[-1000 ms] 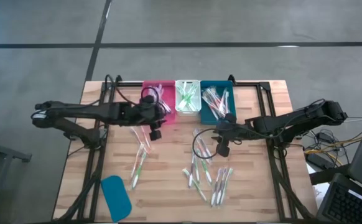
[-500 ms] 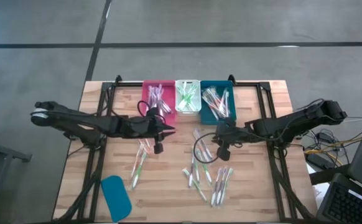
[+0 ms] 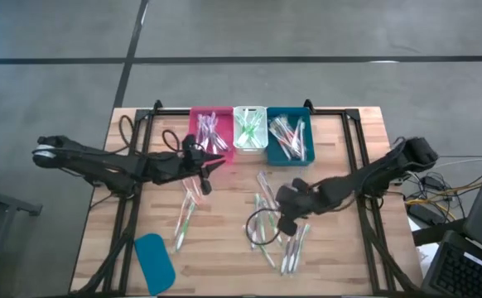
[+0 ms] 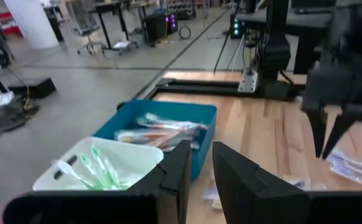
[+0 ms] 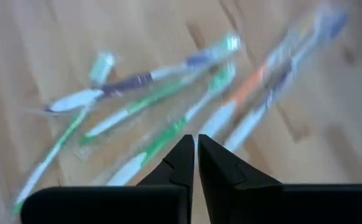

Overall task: Pick & Place Toothbrushes
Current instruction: Put the green toothbrush into the white bin

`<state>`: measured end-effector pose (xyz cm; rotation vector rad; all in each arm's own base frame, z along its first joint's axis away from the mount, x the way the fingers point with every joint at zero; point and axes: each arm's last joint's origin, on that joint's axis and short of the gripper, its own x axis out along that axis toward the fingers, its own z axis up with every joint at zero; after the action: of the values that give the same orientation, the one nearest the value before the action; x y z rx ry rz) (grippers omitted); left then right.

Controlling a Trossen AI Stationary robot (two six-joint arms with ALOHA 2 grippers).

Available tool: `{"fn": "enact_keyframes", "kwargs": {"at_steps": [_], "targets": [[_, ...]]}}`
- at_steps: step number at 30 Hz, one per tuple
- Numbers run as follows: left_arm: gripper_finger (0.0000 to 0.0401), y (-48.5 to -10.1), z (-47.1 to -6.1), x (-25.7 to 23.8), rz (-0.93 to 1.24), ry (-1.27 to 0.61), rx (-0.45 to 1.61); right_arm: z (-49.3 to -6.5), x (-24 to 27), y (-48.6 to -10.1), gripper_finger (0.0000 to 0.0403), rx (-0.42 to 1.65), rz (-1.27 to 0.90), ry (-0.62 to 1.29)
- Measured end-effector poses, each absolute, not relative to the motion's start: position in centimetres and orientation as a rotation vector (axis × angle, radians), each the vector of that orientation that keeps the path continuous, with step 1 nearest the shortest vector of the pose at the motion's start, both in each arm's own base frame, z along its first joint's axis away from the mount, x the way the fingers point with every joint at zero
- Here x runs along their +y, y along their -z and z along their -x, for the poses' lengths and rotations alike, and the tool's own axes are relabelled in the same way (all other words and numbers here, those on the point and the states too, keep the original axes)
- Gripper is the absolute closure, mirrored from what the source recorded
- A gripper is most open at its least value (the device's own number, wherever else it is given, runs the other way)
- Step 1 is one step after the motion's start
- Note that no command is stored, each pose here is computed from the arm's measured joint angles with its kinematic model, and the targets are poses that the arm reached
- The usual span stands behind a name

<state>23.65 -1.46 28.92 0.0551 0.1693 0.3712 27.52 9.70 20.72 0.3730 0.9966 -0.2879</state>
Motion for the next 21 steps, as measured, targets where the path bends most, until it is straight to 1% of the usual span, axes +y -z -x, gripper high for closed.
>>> {"fn": "enact_keyframes", "kwargs": {"at_steps": [5,9,14,21], "targets": [[0.0329,-29.8,-22.3,-1.3,-0.052,-0.373,0.162,-29.0,12.0,-20.3,0.0392,1.161,-0.469,0.406],[0.0332,-29.3,-21.8,-1.2,-0.052,-0.374,0.207,-30.4,14.4,-20.5,0.0384,1.183,-0.548,0.427],[0.0333,-28.8,-21.7,-1.2,-0.097,-0.373,0.226,-32.2,16.7,-20.5,0.035,1.156,-0.608,0.451],[0.0336,-28.9,-21.4,-1.2,-0.125,-0.37,0.222,-33.6,17.8,-17.5,0.0286,1.188,-0.566,0.52]]}}
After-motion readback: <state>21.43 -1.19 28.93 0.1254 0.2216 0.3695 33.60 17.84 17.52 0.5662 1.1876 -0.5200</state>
